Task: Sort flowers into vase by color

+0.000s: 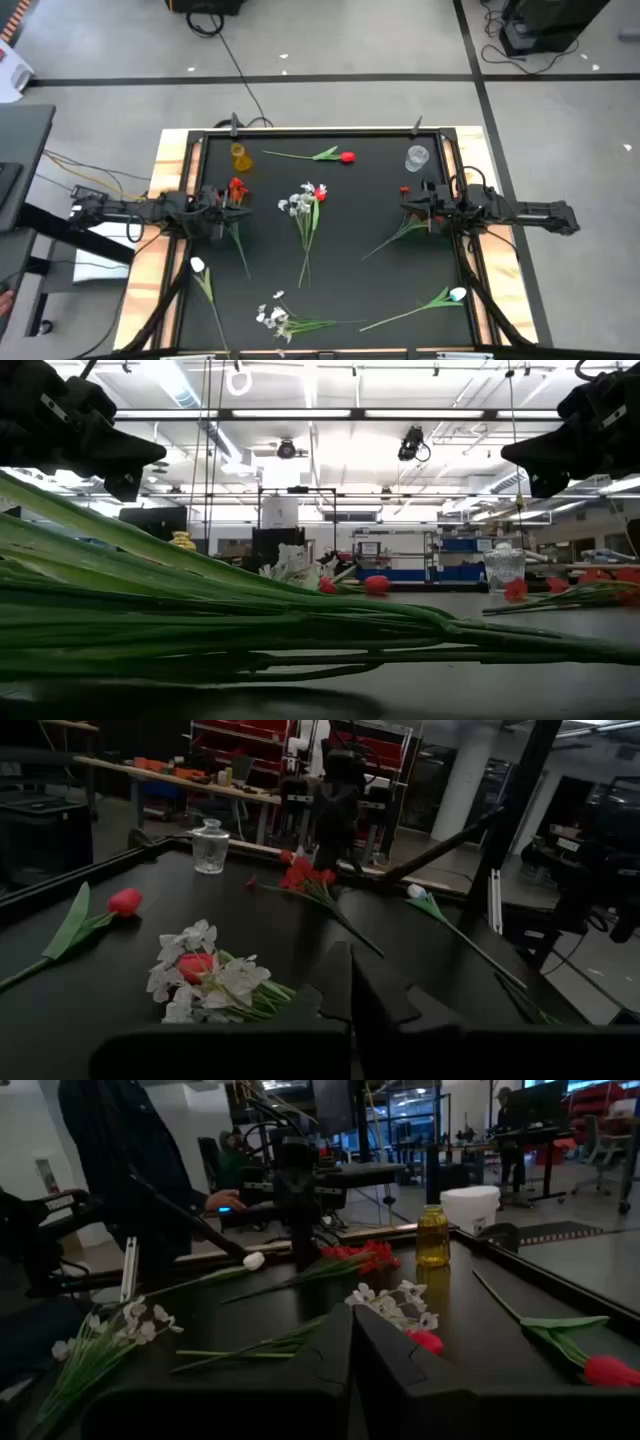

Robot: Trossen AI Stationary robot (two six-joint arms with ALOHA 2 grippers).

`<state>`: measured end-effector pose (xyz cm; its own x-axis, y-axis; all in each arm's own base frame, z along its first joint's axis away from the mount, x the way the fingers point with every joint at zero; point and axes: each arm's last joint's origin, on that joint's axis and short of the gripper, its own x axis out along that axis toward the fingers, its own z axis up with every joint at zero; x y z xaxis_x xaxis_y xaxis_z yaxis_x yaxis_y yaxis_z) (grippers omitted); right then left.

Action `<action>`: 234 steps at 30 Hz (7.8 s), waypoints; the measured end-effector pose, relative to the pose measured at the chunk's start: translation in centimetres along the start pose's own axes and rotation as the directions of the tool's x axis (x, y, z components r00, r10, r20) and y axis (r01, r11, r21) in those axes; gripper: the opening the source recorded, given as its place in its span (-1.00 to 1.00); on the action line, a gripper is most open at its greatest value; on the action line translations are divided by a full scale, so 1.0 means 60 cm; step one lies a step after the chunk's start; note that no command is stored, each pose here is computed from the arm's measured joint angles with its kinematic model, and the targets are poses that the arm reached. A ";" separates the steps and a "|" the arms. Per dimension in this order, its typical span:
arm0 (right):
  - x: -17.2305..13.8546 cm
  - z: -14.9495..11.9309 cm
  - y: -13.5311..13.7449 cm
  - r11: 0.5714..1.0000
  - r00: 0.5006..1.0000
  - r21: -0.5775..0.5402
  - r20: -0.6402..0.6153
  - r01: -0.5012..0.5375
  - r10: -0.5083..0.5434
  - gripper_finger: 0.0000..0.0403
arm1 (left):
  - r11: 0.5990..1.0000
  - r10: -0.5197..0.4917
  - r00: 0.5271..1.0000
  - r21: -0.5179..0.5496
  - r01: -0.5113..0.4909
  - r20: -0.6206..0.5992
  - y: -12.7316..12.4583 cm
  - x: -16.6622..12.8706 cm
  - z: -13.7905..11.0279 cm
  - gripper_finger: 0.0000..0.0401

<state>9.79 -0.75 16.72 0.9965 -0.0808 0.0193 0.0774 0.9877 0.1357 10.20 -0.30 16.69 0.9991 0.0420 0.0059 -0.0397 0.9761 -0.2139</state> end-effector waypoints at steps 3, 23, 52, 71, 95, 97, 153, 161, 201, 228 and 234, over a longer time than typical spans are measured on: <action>0.000 0.000 0.000 1.000 1.000 0.000 0.000 0.000 0.000 -0.89 | 1.000 0.000 1.000 0.000 0.000 0.000 0.000 0.000 0.000 -0.98; 0.000 0.000 0.000 1.000 1.000 0.000 0.000 0.000 0.000 -0.89 | 1.000 0.000 1.000 0.000 0.000 0.000 0.000 0.000 0.000 -0.98; 0.000 0.000 0.000 1.000 1.000 0.000 0.000 0.000 0.000 -0.89 | 1.000 0.000 1.000 0.000 0.000 0.000 0.000 0.000 0.000 -0.98; 0.000 0.000 0.000 1.000 1.000 0.000 0.000 0.000 0.000 -0.89 | 1.000 0.000 1.000 0.000 0.000 0.000 0.000 0.000 0.000 -0.98; -0.002 0.027 0.002 0.986 0.985 0.163 0.172 -0.021 -0.007 -0.89 | 0.976 -0.033 0.978 -0.202 0.075 0.206 -0.006 -0.004 0.033 -0.98; -0.004 0.035 0.000 0.979 0.971 0.200 0.228 0.032 -0.078 -0.89 | 0.971 -0.031 0.976 -0.226 0.081 0.215 -0.007 -0.004 0.035 -0.98; 0.181 0.164 -0.005 0.175 0.765 0.847 -0.340 0.502 -0.546 -0.91 | 0.799 0.317 0.948 -0.543 -0.259 0.015 0.008 0.073 0.090 -0.58; 0.205 0.116 0.013 -0.003 0.571 0.607 -0.749 0.794 -0.337 -0.82 | 0.787 0.299 0.952 -0.547 -0.285 -0.066 0.010 0.087 0.073 -0.58; 0.188 0.008 0.130 -0.391 0.077 0.101 -0.994 0.915 -0.077 0.12 | 0.809 0.198 0.953 -0.510 -0.292 -0.231 0.011 0.110 0.039 -0.58; 0.159 -0.054 0.033 -0.605 -0.038 0.037 -0.993 0.795 -0.111 0.02 | 0.806 0.190 0.953 -0.516 -0.289 -0.236 0.011 0.110 0.039 -0.58; 0.156 -0.060 0.026 -0.591 -0.034 0.047 -0.991 0.806 -0.126 -0.07 | 0.806 0.202 0.951 -0.513 -0.297 -0.233 0.011 0.110 0.039 -0.58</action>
<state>19.37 0.49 13.57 -0.0139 0.0112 -0.9998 0.7557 -0.6547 -0.0178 16.73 1.13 18.86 0.9458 0.1873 -0.2652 -0.3208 0.6643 -0.6751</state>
